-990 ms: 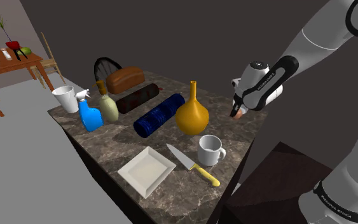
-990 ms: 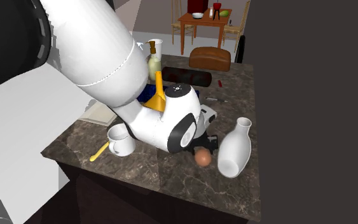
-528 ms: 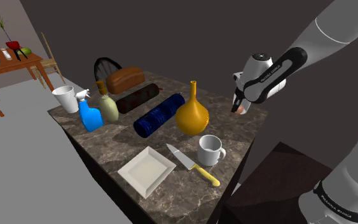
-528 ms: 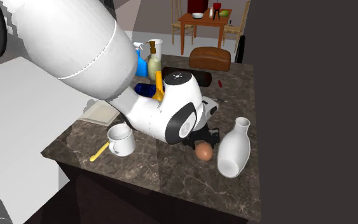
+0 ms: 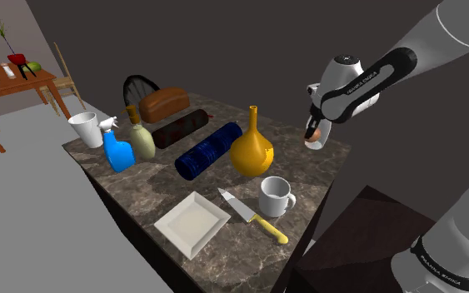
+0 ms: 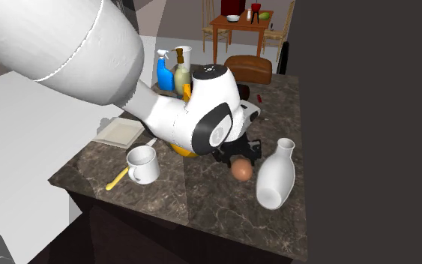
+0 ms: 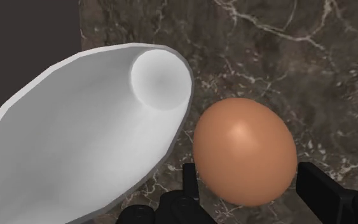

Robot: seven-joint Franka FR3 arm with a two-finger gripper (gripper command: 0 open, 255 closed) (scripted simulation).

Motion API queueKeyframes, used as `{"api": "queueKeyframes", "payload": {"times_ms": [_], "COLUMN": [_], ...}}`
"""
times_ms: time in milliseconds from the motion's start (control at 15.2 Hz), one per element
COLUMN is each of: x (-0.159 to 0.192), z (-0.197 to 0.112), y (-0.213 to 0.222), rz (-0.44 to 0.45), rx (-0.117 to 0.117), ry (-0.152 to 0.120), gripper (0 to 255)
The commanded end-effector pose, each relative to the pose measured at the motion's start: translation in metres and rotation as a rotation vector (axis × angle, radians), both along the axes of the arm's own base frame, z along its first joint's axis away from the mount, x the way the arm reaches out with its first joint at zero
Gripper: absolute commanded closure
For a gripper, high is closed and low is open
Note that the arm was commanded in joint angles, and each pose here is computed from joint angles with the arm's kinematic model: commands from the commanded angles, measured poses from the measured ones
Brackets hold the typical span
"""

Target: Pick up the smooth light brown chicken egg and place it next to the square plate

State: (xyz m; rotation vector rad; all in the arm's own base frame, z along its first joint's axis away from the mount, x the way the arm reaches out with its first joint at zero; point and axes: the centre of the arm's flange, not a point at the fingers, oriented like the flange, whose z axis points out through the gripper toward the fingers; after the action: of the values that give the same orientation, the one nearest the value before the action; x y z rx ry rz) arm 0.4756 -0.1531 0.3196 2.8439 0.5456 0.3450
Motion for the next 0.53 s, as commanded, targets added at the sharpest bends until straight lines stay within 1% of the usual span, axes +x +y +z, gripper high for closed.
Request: {"api": "queueKeyframes", "payload": {"times_ms": [0,462], "x": [-0.001,-0.001], "z": [0.011,0.048], "y": [0.0,0.0], "rz": [0.0,0.0], "rx": [0.0,0.0], "ry": [0.0,0.0], "gripper": [255,255]}}
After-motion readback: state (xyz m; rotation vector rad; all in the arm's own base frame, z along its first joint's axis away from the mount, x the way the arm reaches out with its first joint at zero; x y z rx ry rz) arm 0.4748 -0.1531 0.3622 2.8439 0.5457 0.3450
